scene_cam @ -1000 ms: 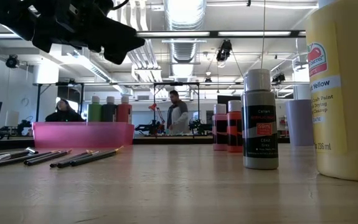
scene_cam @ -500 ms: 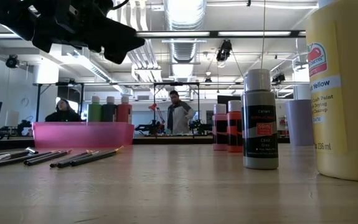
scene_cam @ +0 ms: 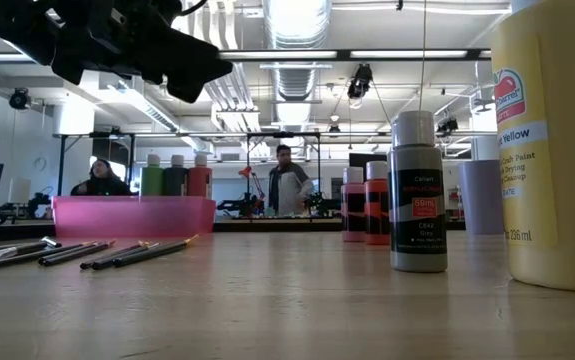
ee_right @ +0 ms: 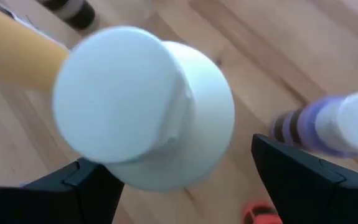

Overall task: Pick & Place Paint Supplies
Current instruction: Put the large white paint bottle into the pink bin

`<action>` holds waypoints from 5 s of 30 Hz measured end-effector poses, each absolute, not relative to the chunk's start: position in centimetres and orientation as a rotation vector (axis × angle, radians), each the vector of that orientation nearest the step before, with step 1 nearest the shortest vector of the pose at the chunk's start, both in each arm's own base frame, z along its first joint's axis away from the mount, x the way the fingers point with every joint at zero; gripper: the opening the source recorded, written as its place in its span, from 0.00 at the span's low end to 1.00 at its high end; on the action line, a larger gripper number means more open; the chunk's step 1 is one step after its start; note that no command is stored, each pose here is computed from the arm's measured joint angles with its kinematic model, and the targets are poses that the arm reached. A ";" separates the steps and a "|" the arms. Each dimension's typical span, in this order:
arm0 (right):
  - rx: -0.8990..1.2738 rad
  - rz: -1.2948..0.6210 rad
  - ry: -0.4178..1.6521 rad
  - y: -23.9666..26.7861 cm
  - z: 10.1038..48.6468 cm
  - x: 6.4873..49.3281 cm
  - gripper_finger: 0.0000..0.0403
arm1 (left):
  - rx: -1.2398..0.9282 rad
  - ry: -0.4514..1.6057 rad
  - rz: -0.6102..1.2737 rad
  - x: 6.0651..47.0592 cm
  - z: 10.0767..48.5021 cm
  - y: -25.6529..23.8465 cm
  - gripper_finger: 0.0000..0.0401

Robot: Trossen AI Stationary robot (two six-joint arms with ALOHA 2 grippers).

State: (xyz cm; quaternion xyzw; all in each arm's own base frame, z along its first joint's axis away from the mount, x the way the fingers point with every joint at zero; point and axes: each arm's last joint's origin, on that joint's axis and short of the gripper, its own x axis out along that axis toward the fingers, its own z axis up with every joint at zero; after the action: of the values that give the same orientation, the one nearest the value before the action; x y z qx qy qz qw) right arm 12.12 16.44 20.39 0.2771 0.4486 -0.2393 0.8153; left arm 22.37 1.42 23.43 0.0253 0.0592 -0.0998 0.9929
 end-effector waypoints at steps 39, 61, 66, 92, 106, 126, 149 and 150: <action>0.364 -0.536 0.744 17.3 14.8 13.5 0.74 | 0.049 0.119 -0.200 22.4 23.4 1.4 0.48; 0.283 -0.574 0.646 16.9 14.3 14.5 0.71 | 0.049 0.119 -0.200 22.4 23.4 1.4 0.48; 0.270 -0.596 0.635 16.4 14.3 14.9 0.73 | 0.049 0.119 -0.200 22.4 23.4 1.4 0.48; 0.210 -0.583 0.688 15.8 15.9 15.6 0.46 | 0.049 0.119 -0.200 22.4 23.4 1.4 0.48; 0.136 -0.453 0.648 14.2 23.1 16.6 0.46 | 0.050 0.119 -0.200 22.4 23.4 1.4 0.48; -0.048 -0.376 0.616 11.4 31.4 21.3 0.48 | 0.060 0.065 -0.195 22.4 24.0 1.4 0.48; -0.172 -0.255 0.720 8.5 30.5 32.2 0.48 | 0.165 -0.159 -0.206 22.4 26.1 0.9 0.48; -0.174 -0.260 0.723 8.4 30.5 32.5 0.49 | 0.177 -0.169 -0.209 22.4 26.2 0.8 0.48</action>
State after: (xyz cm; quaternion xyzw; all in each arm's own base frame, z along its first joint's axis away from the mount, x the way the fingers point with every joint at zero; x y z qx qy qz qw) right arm 32.55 8.39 30.49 -0.0847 0.3524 -0.1267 0.9234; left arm 22.38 0.80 26.18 0.0881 -0.0842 -0.1039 0.9871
